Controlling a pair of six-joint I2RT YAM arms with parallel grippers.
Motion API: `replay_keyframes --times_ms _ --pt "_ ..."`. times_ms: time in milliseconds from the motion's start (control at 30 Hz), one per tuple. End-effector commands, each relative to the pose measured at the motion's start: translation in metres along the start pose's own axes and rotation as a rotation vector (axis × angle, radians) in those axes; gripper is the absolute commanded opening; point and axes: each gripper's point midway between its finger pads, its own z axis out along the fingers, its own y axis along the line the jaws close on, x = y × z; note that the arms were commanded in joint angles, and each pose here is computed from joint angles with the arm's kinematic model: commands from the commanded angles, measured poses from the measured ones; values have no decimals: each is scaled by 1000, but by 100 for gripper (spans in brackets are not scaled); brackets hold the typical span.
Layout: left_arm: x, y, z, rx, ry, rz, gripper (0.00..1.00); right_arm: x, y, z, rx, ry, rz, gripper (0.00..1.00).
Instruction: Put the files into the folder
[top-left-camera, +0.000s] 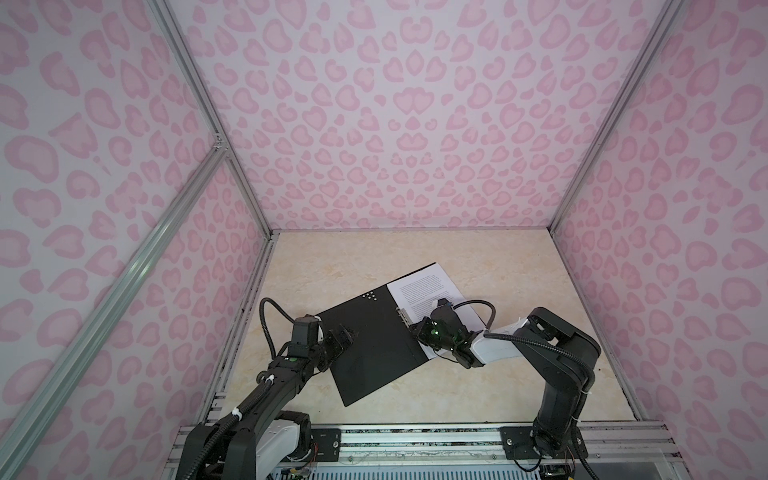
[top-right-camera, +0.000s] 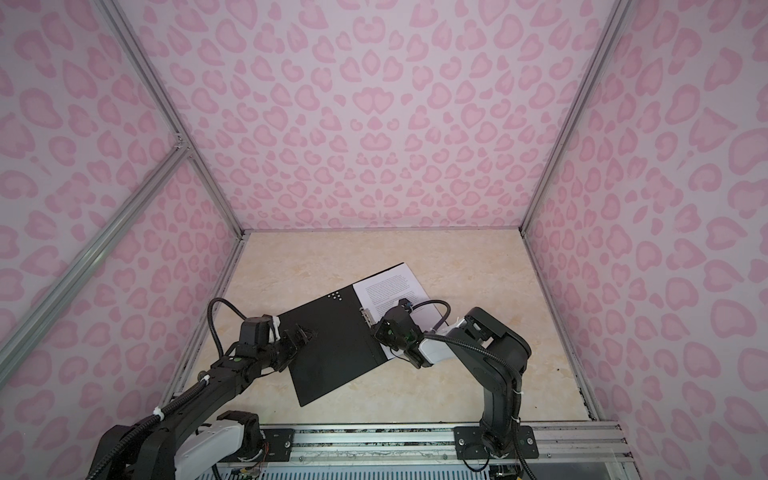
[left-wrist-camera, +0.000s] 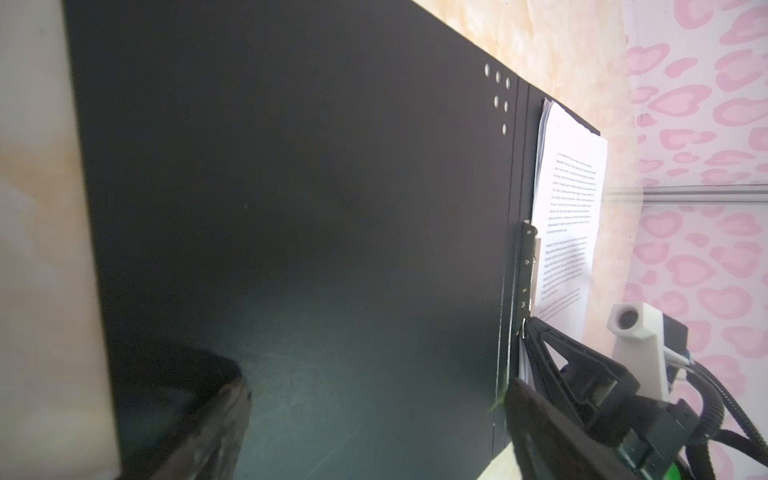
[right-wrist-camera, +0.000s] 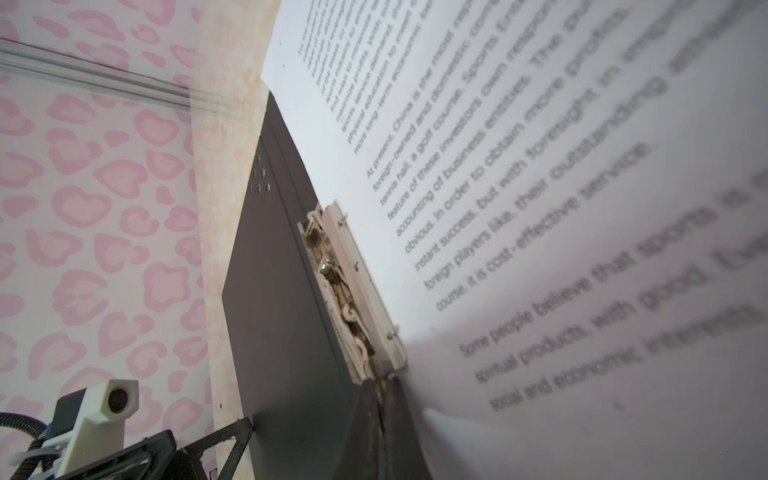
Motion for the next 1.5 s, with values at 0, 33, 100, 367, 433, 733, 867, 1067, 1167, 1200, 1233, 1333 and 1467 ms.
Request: replay_keyframes --times_ms 0,33,100,367,433,733,867,1067,1167,1200,1233,1333,1467 --pt "16 34 1 -141 53 -32 97 25 -143 -31 573 35 -23 0" --pt "16 34 1 -139 54 -30 97 26 -139 -31 571 31 -33 0" --pt "16 33 2 -138 54 -30 97 27 -132 -31 563 33 -52 0" --pt "13 23 1 -108 59 -17 97 20 -66 -35 399 49 -87 0" --pt "10 13 -3 -74 59 1 97 20 -57 -37 366 56 -81 0" --pt "2 -62 -41 175 78 133 97 7 -12 -45 200 40 -144 41" --pt "3 -53 -63 121 20 144 97 -8 8 -63 178 -4 -298 54" --pt "25 -32 -80 146 -22 40 97 -24 27 -78 272 37 -641 67" --pt "30 -21 -78 149 -38 -1 97 -26 31 -66 311 118 -739 63" --pt "32 -18 -77 150 -38 -9 97 -25 30 -61 326 145 -764 62" --pt "34 -15 -74 150 -31 -25 97 -22 30 -55 337 176 -789 60" --pt "42 -12 -62 180 9 -68 97 -17 28 -42 366 233 -841 54" --pt "45 -3 -56 151 15 -73 97 -15 23 -31 395 258 -865 47"
